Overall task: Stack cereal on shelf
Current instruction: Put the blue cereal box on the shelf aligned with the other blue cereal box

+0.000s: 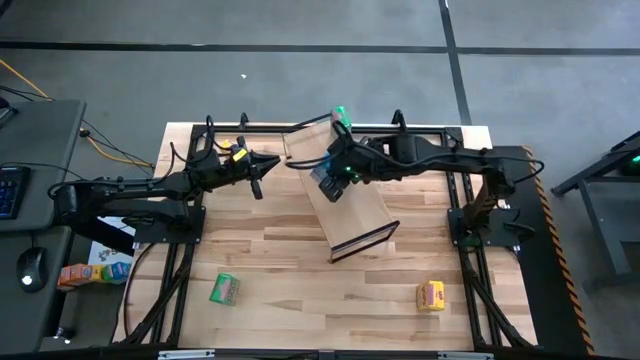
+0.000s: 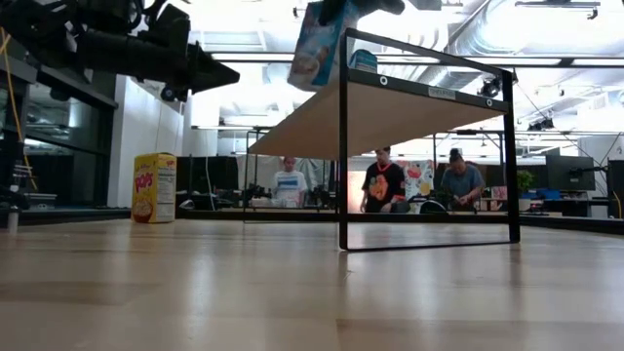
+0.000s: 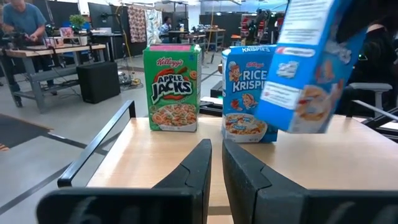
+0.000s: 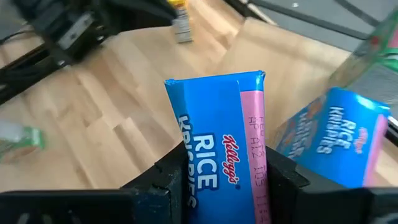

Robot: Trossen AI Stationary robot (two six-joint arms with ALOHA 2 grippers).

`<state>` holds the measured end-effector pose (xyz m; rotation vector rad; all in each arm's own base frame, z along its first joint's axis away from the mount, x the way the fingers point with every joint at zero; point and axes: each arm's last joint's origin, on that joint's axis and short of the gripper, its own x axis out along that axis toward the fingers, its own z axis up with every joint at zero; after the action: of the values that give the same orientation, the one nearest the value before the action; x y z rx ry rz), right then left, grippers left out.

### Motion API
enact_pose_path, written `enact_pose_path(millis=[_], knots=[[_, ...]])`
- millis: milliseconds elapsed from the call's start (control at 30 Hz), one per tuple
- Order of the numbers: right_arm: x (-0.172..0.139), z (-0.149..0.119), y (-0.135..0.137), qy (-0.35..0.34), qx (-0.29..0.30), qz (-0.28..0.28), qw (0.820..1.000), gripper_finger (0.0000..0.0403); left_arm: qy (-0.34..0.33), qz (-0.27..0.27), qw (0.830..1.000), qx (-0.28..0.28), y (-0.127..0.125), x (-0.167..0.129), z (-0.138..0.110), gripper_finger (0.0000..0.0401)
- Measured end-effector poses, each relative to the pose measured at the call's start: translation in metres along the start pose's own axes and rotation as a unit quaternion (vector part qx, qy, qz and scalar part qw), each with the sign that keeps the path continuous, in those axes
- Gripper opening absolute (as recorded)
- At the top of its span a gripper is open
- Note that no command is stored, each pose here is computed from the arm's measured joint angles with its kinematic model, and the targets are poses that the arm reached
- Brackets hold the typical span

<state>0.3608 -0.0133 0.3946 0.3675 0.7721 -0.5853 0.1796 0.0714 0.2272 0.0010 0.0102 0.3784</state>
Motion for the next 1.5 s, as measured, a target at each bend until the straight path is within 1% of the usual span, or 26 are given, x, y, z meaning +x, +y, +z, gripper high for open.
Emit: enact_pose_path(millis=[133, 267, 433, 833, 1300, 1500], knots=[[0.008, -0.001, 0.001, 0.009, 0.010, -0.009, 1.000, 0.0135, -0.001, 0.000, 1.000, 0.000, 0.000, 0.000, 0.000, 0.0033], [0.010, -0.002, 0.002, 0.012, 0.015, -0.014, 1.000, 0.0135, -0.002, 0.000, 1.000, 0.000, 0.000, 0.000, 0.000, 0.0033], [0.022, -0.004, 0.005, 0.024, 0.045, -0.023, 0.998, 0.0135, -0.002, 0.000, 1.000, 0.000, 0.000, 0.000, 0.000, 0.0033], [0.040, -0.006, 0.002, 0.046, 0.054, -0.047, 0.996, 0.0135, -0.004, 0.000, 1.000, 0.000, 0.000, 0.000, 0.001, 0.0033], [0.041, -0.005, 0.002, 0.041, 0.053, -0.044, 0.997, 0.0135, -0.004, 0.000, 1.000, 0.000, 0.000, 0.000, 0.001, 0.0033], [0.041, -0.004, 0.001, 0.031, 0.081, -0.056, 0.995, 0.0135, -0.004, 0.000, 1.000, 0.000, 0.000, 0.000, 0.001, 0.0033]])
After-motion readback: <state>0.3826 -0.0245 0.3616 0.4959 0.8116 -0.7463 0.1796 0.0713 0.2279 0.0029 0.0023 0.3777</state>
